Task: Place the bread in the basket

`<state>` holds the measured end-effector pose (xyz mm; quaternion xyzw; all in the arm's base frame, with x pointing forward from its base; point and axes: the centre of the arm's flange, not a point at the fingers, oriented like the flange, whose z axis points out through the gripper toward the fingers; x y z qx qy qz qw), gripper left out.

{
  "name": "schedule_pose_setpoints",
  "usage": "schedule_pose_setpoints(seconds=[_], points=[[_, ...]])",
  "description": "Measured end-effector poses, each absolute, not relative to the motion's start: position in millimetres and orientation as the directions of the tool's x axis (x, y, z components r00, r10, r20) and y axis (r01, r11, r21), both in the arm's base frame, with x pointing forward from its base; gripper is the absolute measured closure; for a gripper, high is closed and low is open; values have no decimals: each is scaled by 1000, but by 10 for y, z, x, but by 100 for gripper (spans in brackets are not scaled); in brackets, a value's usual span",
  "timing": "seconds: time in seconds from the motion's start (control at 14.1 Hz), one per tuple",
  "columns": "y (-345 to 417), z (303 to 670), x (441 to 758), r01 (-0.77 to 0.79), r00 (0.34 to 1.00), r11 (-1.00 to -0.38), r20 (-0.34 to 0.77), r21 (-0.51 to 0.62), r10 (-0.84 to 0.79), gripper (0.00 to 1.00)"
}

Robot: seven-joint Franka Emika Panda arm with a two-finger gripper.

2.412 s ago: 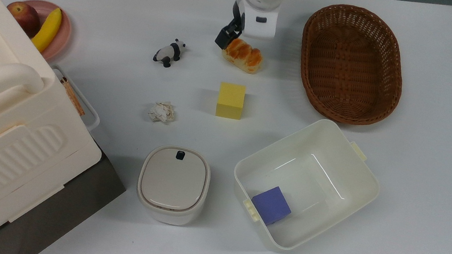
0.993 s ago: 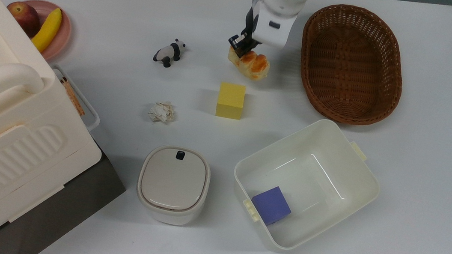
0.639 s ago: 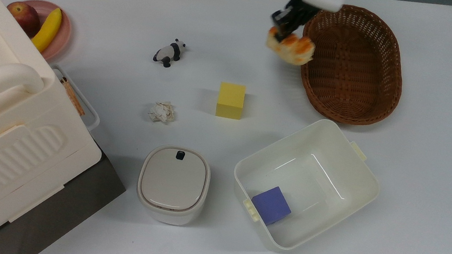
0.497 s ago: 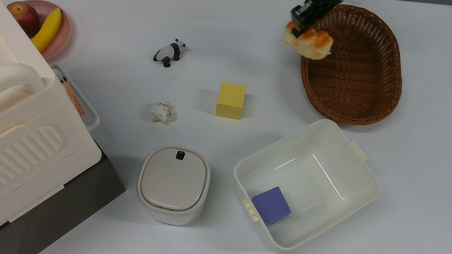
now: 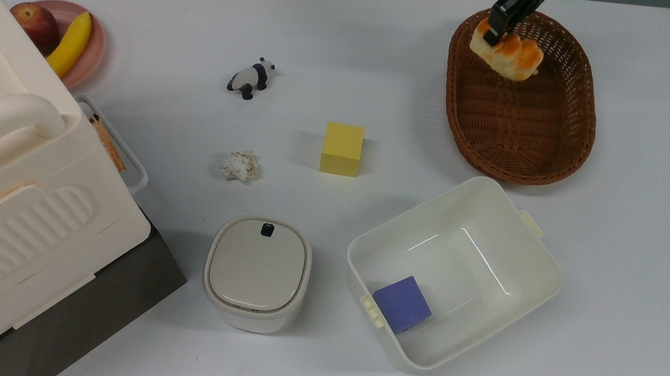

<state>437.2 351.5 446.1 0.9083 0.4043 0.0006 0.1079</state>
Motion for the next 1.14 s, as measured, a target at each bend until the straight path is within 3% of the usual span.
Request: schedule_pose_setpoints(seconds=[0.07,0.43,0.71,1.14], points=[[3533,4468,4384,733,674,-651,-83,196,734,53],[3522,4543,4440,713,694,-672,-63,199,717,2],[3293,4614,4551,638,767,-741,-98,210,634,0],[1367,5477,5512,263,961,-941,26,212,275,0]])
